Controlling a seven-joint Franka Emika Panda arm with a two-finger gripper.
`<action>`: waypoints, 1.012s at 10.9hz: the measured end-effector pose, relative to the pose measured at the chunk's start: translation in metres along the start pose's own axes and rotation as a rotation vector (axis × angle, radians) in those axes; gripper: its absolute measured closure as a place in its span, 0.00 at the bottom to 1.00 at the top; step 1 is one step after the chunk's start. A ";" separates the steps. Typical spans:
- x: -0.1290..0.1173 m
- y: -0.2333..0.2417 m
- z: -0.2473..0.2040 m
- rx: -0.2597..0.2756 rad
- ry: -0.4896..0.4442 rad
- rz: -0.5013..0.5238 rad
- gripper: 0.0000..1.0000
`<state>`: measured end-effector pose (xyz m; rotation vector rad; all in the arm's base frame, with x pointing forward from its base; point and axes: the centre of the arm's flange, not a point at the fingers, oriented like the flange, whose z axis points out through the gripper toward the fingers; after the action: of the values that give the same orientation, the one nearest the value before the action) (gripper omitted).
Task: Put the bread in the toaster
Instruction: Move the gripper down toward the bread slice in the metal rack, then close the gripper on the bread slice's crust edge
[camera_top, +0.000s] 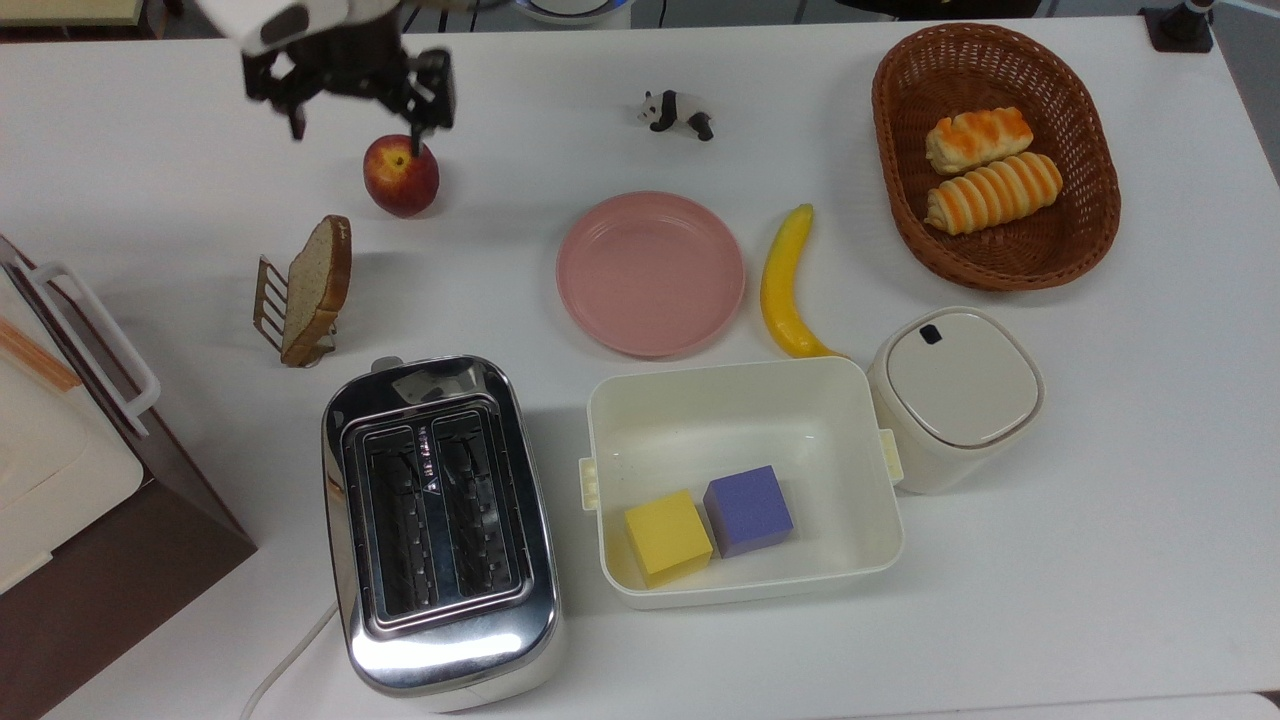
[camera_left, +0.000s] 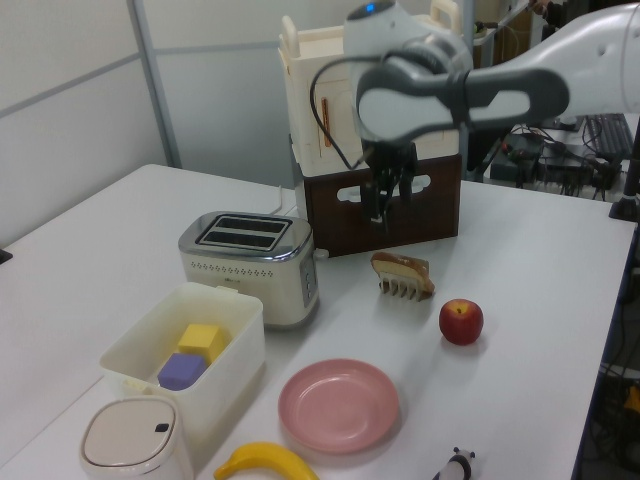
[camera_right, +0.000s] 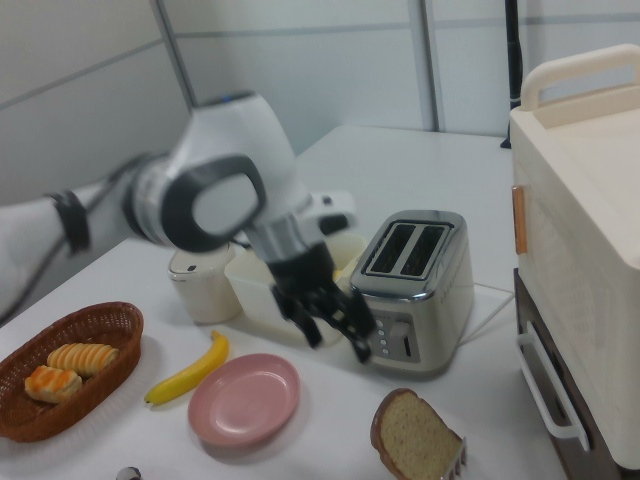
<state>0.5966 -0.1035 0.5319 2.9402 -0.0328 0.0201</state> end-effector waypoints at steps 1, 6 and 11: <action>0.006 0.007 0.026 -0.040 0.007 -0.007 0.02; 0.025 0.006 0.097 -0.118 -0.020 -0.053 0.04; 0.030 0.007 0.120 -0.129 -0.041 -0.062 0.09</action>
<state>0.6276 -0.1348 0.4162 2.8108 0.0488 -0.0490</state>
